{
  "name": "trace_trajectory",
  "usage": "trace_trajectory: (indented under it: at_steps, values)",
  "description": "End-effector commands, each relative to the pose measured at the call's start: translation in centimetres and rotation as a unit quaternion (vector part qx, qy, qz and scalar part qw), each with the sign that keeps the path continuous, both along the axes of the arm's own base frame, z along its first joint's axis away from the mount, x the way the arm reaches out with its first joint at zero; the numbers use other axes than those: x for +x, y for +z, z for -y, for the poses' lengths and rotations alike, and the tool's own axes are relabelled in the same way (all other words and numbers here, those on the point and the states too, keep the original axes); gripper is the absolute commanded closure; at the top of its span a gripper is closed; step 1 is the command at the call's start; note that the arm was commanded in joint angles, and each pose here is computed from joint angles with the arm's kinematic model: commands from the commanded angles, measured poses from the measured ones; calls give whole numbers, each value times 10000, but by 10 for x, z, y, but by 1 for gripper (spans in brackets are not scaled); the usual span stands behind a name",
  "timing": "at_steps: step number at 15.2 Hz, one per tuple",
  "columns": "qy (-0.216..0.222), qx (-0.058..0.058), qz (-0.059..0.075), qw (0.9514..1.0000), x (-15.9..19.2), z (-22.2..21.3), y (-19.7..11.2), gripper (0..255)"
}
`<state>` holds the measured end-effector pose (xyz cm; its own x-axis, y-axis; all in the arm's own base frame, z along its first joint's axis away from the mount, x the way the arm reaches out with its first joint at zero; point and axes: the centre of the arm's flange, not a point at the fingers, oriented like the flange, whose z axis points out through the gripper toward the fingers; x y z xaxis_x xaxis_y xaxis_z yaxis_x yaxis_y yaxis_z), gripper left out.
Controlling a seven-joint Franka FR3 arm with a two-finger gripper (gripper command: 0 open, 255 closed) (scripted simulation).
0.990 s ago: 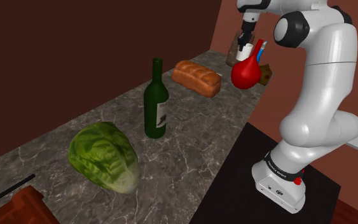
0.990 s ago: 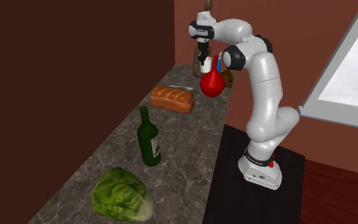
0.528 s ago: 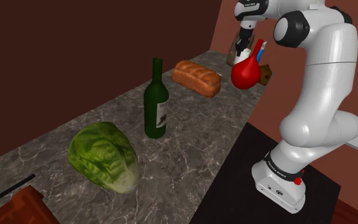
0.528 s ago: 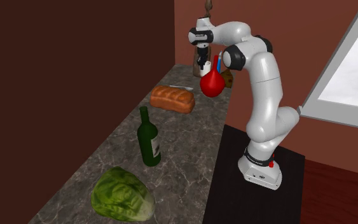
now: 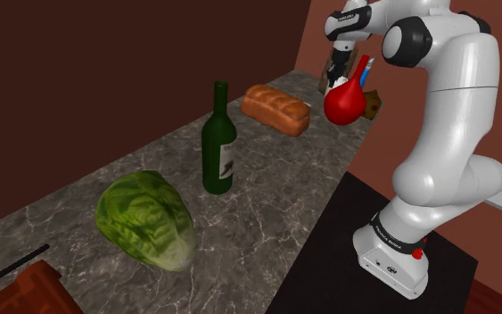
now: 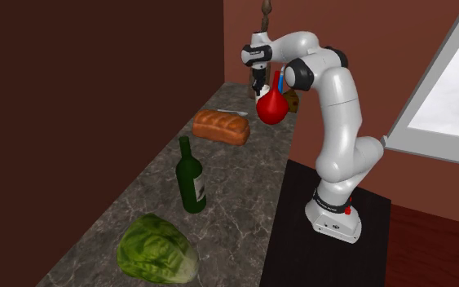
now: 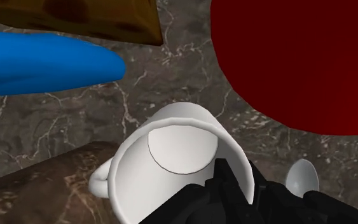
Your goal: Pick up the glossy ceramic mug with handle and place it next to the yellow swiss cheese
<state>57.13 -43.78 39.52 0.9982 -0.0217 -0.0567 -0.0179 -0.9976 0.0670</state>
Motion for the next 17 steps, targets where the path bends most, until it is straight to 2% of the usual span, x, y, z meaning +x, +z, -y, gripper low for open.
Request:
trace_trajectory:
  at_steps: [1,3,10,11,16,17]
  values:
    - [-11,-7,-4,10000,-2,1,-12,255]
    - [-11,-7,-4,10000,-2,1,-22,255]
    - [-11,-7,-4,10000,-2,1,-22,255]
    - [-10,-7,-4,10000,-1,1,-22,0]
    - [-11,-7,-4,10000,-2,1,-22,0]
    - [-11,-7,-4,10000,-1,0,-9,0]
